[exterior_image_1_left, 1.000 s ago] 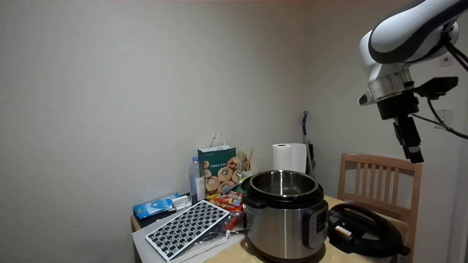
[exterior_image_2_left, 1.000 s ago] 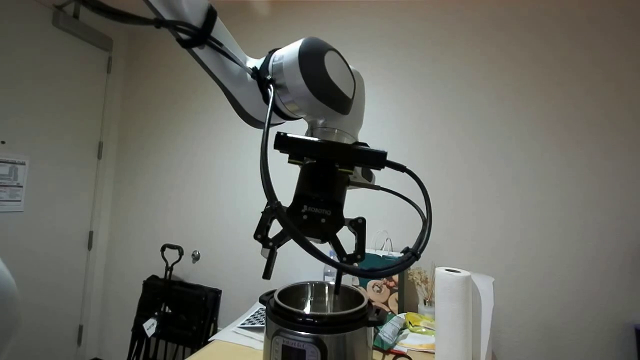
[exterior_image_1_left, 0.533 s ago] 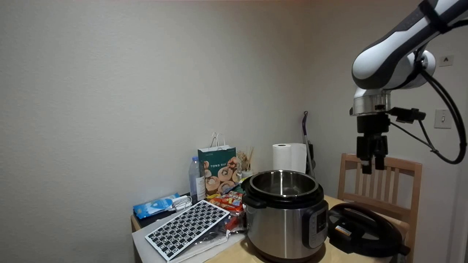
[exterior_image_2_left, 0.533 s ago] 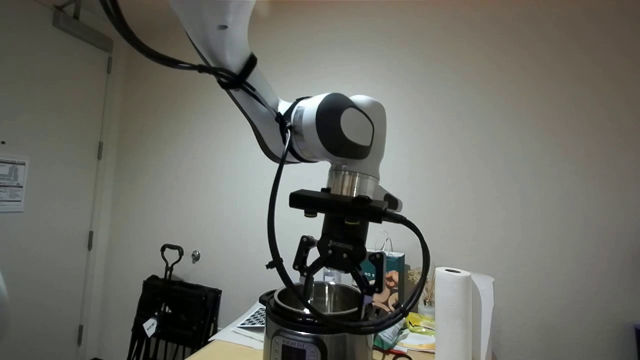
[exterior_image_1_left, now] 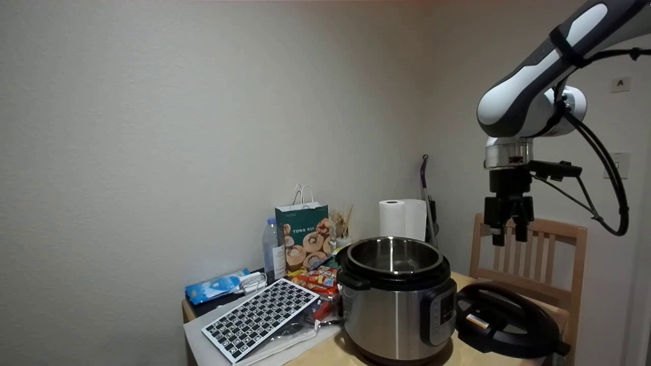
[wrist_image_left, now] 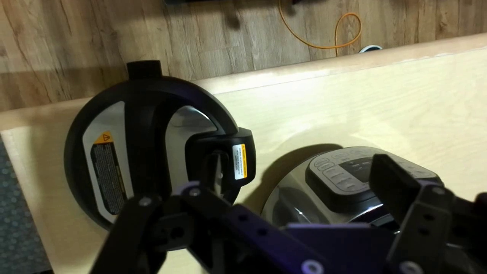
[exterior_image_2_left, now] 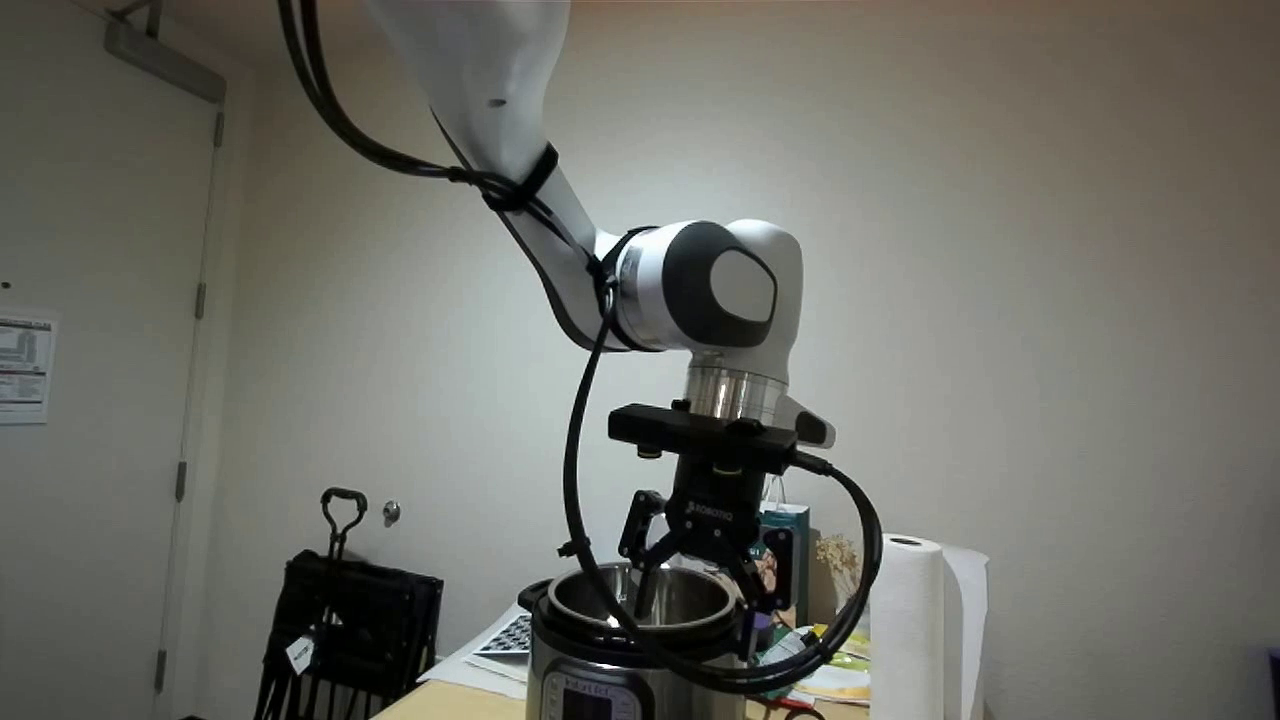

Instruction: Put the lid on the pressure cooker

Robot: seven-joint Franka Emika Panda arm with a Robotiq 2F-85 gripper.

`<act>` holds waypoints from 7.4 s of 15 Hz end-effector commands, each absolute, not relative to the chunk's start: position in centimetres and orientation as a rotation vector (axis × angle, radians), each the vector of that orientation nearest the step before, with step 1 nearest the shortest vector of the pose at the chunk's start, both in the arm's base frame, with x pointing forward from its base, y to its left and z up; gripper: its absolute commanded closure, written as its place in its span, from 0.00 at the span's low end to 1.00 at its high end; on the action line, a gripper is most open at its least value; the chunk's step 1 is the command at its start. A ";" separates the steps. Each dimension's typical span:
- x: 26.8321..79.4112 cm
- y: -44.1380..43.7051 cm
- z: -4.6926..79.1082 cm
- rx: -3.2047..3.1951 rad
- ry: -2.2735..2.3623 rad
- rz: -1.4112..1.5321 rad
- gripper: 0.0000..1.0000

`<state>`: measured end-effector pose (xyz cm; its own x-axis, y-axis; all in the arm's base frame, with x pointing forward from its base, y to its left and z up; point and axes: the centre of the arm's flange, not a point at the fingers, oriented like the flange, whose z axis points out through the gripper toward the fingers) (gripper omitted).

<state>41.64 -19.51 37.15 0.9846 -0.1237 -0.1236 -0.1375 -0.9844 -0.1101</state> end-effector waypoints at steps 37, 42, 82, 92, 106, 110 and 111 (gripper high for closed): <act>50.5 -32.9 18.6 -3.024 0.183 0.415 0.00; 50.6 -33.9 18.0 -2.978 0.179 0.438 0.37; 54.4 -33.8 14.5 -3.062 0.028 0.506 0.02; 54.4 -34.2 14.3 -3.042 0.044 0.534 0.51; 54.2 -34.1 15.2 -3.074 0.073 0.515 0.01; 54.3 -34.2 15.0 -3.032 0.079 0.536 0.25; 54.3 -34.2 14.9 -3.009 0.078 0.541 0.25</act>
